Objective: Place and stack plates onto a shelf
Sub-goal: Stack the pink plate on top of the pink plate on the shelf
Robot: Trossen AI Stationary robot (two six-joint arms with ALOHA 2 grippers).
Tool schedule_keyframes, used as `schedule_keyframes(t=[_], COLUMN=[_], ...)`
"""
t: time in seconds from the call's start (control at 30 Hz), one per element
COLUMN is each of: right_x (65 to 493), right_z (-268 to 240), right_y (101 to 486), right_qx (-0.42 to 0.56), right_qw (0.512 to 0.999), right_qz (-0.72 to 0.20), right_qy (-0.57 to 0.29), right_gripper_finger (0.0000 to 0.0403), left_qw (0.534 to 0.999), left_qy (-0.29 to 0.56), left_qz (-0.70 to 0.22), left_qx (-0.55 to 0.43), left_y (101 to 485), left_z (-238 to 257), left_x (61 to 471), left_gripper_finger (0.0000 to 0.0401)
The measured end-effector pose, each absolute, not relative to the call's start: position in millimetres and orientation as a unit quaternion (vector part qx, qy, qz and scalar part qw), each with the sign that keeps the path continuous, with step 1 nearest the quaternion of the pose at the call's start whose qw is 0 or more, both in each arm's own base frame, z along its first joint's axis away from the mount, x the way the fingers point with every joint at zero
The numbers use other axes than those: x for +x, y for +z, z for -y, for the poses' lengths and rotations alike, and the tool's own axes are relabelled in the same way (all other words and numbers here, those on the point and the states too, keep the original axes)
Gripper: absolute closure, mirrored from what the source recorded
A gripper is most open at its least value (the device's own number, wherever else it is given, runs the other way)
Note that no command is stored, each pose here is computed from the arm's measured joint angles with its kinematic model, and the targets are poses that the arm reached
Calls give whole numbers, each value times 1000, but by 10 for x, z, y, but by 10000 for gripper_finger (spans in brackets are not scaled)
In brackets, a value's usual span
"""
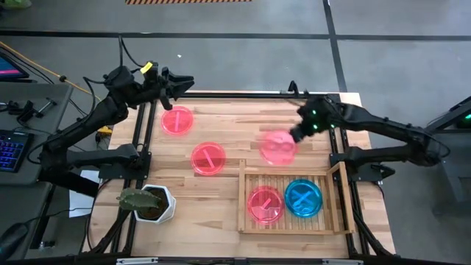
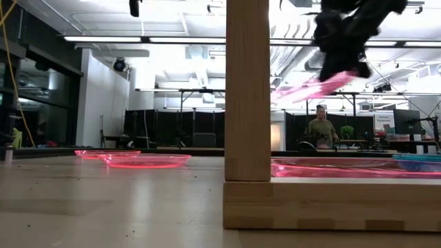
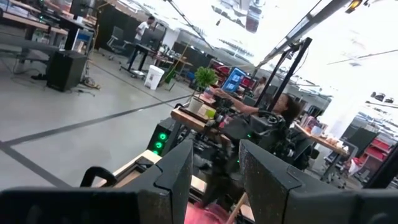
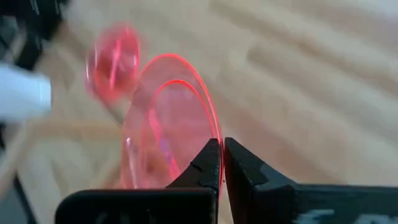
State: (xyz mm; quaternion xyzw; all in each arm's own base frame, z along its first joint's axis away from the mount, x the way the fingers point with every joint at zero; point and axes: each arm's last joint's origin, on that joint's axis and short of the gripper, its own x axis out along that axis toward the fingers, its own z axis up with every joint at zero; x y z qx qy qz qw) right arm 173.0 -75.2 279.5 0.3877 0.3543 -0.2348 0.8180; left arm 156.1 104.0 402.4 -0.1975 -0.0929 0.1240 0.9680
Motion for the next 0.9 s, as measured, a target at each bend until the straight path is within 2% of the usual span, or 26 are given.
schedule_keyframes(t=[0.23, 0.47, 0.7, 0.9], right_x=[1680, 1874, 1964, 2151], right_z=[322, -39, -268, -422], right_y=[2665, 2363, 2079, 1928], right_qx=[364, 380, 392, 376], right_qw=[802, 825, 812, 819], right_qz=[-446, -415, -431, -432], right_qy=[-160, -52, -38, -20], right_gripper_finger=[403, 403, 403, 403], left_qw=[964, 962, 961, 961], left_qy=[137, 145, 147, 148], left_qz=[97, 100, 101, 101], left_qx=[-207, -210, -211, -209], left_y=[4020, 4020, 4021, 4021], left_z=[-1053, -1057, -1059, -1059], left_x=[1566, 1564, 1564, 1564], left_gripper_finger=[279, 279, 279, 279])
